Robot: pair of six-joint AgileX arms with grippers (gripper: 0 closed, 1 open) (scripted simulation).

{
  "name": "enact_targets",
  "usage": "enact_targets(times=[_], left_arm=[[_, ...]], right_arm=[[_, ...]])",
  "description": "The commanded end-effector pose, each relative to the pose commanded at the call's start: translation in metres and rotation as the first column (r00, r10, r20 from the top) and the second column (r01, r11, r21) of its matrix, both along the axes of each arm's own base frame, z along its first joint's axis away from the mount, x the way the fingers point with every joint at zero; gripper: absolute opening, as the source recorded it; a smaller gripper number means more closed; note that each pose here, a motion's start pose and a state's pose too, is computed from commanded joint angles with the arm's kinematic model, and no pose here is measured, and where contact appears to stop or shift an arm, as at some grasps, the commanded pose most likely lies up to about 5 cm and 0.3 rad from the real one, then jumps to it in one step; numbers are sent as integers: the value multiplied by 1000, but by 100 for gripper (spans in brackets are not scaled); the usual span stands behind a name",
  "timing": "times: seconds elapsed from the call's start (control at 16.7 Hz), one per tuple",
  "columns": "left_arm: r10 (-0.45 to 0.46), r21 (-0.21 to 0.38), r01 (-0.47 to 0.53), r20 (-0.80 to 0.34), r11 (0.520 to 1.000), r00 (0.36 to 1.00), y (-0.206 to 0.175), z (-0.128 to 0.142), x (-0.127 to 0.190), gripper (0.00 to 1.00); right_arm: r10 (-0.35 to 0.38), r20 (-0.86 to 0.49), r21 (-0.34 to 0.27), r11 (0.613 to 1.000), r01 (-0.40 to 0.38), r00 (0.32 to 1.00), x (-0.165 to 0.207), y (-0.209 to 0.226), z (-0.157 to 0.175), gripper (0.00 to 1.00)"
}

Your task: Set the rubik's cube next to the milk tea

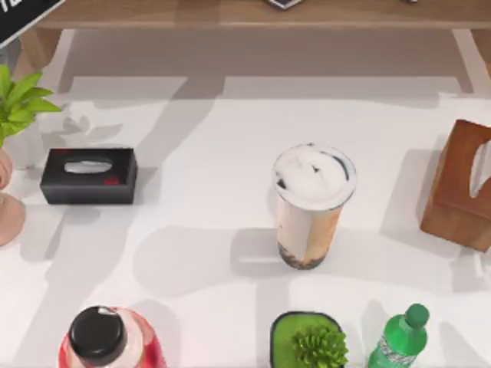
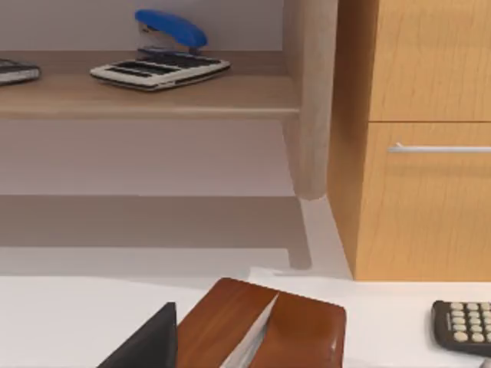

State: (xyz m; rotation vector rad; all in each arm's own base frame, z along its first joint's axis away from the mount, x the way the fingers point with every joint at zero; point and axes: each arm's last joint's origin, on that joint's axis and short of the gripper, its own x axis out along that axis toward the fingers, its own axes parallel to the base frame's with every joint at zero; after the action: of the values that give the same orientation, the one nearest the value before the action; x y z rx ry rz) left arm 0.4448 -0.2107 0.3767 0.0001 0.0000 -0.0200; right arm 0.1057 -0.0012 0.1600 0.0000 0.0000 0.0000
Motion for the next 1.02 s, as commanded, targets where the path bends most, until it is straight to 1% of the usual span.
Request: enact_targets(times=[0.54, 0.78, 0.9, 1.02], left_arm=[[1, -2, -1, 7, 1000, 1000, 0, 2, -1, 0], [77, -55, -72, 86, 996, 993, 30, 24, 4, 0], [106, -62, -101, 88, 993, 990, 39, 25, 8, 0], [98, -53, -94, 64, 994, 993, 35, 18, 10, 0]], right_arm=[[0, 0, 0, 1000, 0, 1000, 0, 0, 0, 100], [0, 0, 0, 1000, 0, 1000, 0, 0, 0, 100], [0, 0, 0, 1000, 0, 1000, 0, 0, 0, 100], [0, 0, 0, 1000, 0, 1000, 0, 0, 0, 100]])
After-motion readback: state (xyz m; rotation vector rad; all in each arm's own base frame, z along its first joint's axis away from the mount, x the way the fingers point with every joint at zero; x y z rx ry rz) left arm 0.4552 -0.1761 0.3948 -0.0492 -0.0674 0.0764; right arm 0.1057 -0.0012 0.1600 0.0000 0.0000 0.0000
